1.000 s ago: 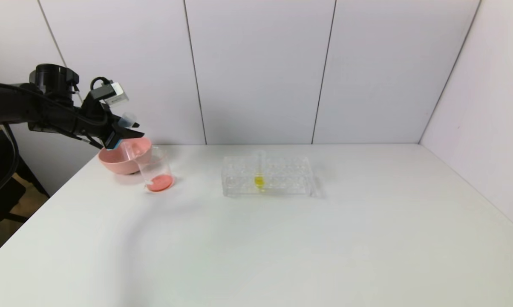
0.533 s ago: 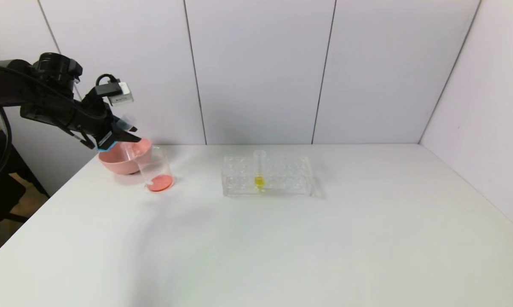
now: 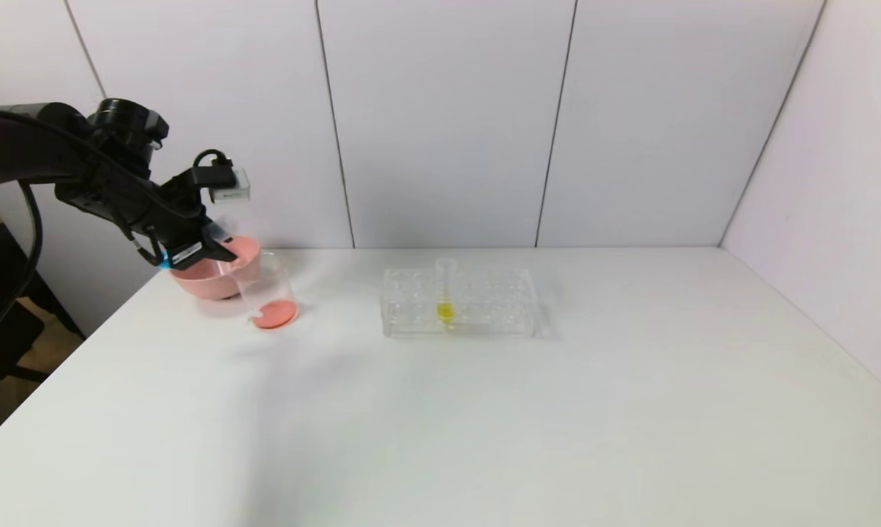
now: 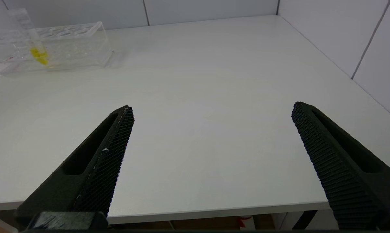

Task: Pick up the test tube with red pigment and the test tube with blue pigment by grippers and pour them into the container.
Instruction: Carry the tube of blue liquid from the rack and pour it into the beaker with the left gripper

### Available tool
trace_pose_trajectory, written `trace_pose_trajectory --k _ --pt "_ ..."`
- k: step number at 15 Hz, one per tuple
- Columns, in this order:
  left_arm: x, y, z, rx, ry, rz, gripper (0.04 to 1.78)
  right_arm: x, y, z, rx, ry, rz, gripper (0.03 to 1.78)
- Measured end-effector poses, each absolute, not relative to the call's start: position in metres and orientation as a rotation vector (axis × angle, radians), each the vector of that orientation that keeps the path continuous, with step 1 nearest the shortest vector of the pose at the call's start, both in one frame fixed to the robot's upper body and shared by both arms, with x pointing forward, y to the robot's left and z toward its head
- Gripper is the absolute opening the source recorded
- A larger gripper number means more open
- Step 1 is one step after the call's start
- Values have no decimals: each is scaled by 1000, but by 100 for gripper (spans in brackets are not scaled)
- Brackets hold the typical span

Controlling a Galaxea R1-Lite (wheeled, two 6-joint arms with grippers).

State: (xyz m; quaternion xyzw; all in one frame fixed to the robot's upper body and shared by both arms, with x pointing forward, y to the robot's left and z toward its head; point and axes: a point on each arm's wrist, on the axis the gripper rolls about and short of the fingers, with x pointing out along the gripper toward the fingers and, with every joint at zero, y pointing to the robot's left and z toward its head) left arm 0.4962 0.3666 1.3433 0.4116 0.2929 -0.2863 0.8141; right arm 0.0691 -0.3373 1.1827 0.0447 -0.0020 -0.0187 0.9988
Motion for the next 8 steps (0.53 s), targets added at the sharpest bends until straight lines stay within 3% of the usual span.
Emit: trace_pose_trajectory --k 8 --pt "502 358 1334 937 682 -588 54 69 -337 1183 89 -4 -37 177"
